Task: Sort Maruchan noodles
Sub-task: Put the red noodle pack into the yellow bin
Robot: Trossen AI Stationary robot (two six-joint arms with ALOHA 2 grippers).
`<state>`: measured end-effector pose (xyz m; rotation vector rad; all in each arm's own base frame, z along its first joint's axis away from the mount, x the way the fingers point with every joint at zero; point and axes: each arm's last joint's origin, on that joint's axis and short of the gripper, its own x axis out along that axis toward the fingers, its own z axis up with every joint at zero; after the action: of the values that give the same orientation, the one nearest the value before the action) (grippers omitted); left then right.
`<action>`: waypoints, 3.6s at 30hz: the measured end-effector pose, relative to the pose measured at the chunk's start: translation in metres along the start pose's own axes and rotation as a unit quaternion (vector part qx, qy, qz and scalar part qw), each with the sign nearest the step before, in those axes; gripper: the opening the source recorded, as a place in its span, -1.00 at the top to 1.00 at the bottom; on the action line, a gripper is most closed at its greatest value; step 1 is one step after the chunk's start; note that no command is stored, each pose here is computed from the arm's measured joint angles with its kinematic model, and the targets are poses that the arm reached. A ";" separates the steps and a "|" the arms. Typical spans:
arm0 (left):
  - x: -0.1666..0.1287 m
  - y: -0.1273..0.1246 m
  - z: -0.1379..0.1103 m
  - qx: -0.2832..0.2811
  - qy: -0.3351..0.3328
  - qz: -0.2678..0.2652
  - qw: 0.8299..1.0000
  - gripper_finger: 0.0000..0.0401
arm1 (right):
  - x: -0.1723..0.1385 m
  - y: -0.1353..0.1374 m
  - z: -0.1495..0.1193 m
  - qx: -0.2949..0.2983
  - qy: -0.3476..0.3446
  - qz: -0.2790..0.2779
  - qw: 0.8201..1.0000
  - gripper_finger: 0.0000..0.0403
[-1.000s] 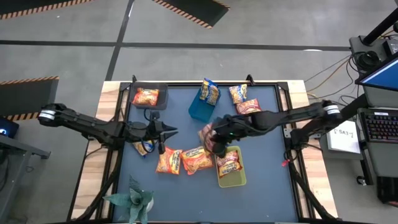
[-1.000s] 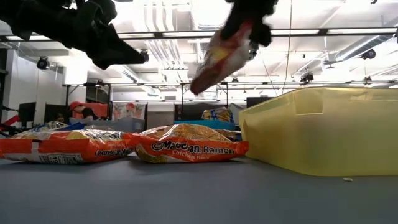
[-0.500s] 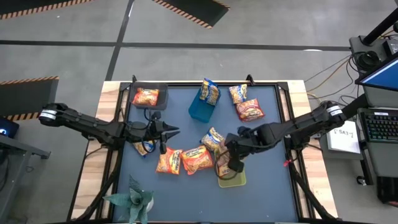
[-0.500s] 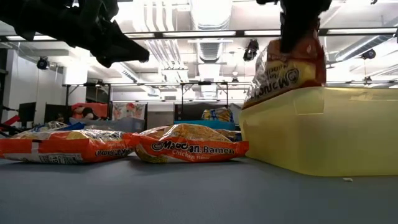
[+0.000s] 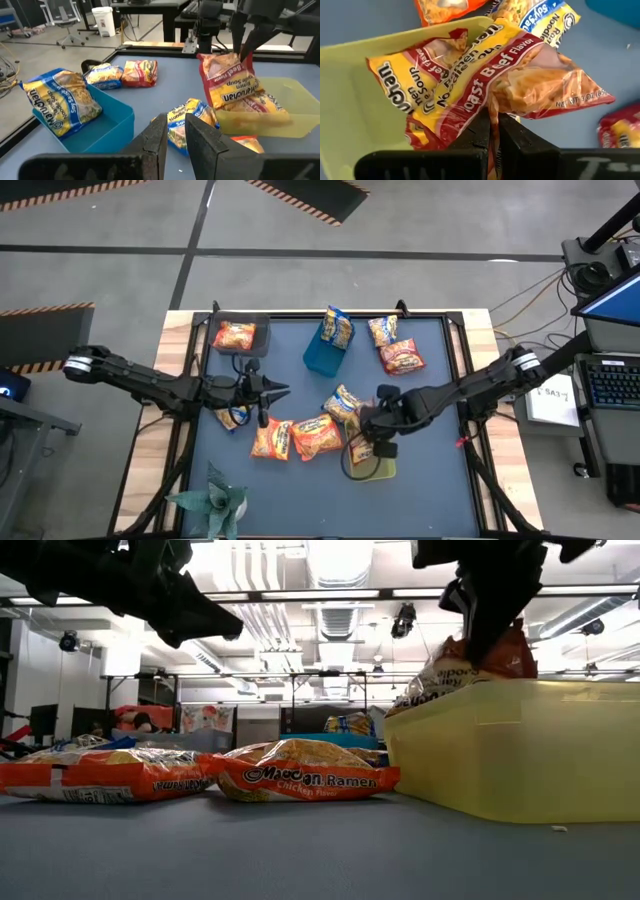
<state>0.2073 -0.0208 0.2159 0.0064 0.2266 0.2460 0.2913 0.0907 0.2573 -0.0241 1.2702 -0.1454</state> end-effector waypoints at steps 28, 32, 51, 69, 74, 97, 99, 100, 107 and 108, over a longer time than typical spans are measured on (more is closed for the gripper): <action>0.000 0.000 0.000 0.009 0.000 0.000 1.000 0.75 | -0.005 0.010 -0.006 -0.493 0.004 -0.065 0.867 0.96; 0.000 0.000 0.000 0.009 0.000 0.000 1.000 0.75 | -0.006 0.011 -0.006 -0.532 0.007 -0.064 0.844 0.96; 0.000 0.000 0.000 0.011 0.000 0.000 1.000 0.75 | -0.006 0.011 -0.005 -0.452 -0.005 -0.073 0.889 0.83; 0.000 0.000 0.002 0.007 -0.011 0.004 1.000 0.75 | -0.005 0.021 0.004 -0.449 -0.060 -0.030 0.891 0.79; 0.000 0.000 0.002 0.007 -0.011 0.004 1.000 0.75 | -0.006 0.023 -0.010 -0.524 -0.005 -0.033 0.851 0.94; 0.007 -0.004 0.004 -0.003 -0.034 -0.013 0.999 0.77 | -0.025 0.025 -0.012 -0.416 -0.029 -0.126 0.900 0.96; 0.011 -0.006 0.004 -0.005 -0.047 -0.027 0.999 0.79 | -0.027 0.028 -0.013 -0.394 -0.037 -0.123 0.910 0.96; 0.013 -0.007 0.004 -0.007 -0.053 -0.034 0.998 0.79 | -0.027 0.030 -0.013 -0.379 -0.040 -0.121 0.916 0.96; 0.036 -0.018 0.007 -0.006 -0.055 -0.041 0.998 0.80 | -0.035 0.036 -0.025 -0.241 -0.064 -0.111 0.962 0.96; 0.041 -0.020 0.010 -0.005 -0.054 -0.049 0.997 0.80 | -0.036 0.038 -0.029 -0.236 -0.065 -0.108 0.963 0.96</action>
<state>0.2532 -0.0303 0.2160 -0.0021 0.1185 0.1491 0.2568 0.1341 0.2793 -0.5770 1.1450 -0.0242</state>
